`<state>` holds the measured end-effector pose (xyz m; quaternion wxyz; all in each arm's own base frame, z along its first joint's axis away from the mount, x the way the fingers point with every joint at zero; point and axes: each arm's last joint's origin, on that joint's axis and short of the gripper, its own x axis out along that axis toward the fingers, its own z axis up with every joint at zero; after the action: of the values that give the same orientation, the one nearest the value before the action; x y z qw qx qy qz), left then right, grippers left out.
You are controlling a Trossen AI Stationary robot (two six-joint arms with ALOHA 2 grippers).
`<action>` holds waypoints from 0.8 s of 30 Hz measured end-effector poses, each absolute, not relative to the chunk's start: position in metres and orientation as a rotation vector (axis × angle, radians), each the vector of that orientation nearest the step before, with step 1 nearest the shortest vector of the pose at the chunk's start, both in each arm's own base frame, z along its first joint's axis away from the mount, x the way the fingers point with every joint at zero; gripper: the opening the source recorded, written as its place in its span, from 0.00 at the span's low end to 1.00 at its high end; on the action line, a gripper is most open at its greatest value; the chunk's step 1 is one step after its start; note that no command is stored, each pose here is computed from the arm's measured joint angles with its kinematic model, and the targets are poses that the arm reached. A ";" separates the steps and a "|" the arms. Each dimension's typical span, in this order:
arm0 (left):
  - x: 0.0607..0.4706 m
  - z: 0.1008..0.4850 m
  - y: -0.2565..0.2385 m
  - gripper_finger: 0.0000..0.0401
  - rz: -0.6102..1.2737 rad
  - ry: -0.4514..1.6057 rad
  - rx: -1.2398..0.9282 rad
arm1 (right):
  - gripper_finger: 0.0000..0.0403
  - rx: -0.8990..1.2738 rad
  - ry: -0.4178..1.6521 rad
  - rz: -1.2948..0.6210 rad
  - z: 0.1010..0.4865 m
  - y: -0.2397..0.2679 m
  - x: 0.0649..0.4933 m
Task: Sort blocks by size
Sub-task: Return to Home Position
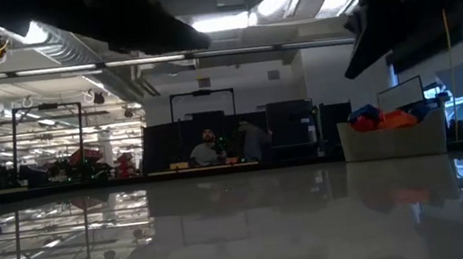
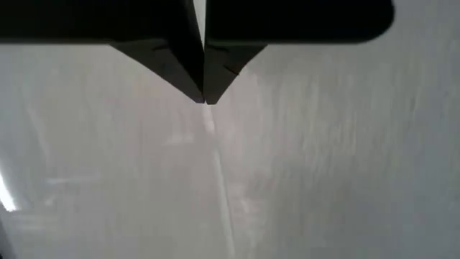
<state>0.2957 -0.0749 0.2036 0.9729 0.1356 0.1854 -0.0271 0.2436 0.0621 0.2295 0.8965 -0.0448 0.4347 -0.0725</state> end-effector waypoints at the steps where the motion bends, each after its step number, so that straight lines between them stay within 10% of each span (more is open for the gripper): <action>1: 0.290 0.206 -0.069 0.16 -0.042 0.368 0.273 | 0.02 -0.086 0.879 -0.143 0.227 0.056 0.239; 24: 0.169 0.219 -0.028 0.05 0.055 0.098 0.124 | 0.02 -0.013 0.095 -0.028 0.199 0.019 0.129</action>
<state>0.1690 -0.0278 0.2185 0.9965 0.0618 0.0489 0.0273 0.1289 0.0190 0.1989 0.9987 -0.0067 0.0476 -0.0139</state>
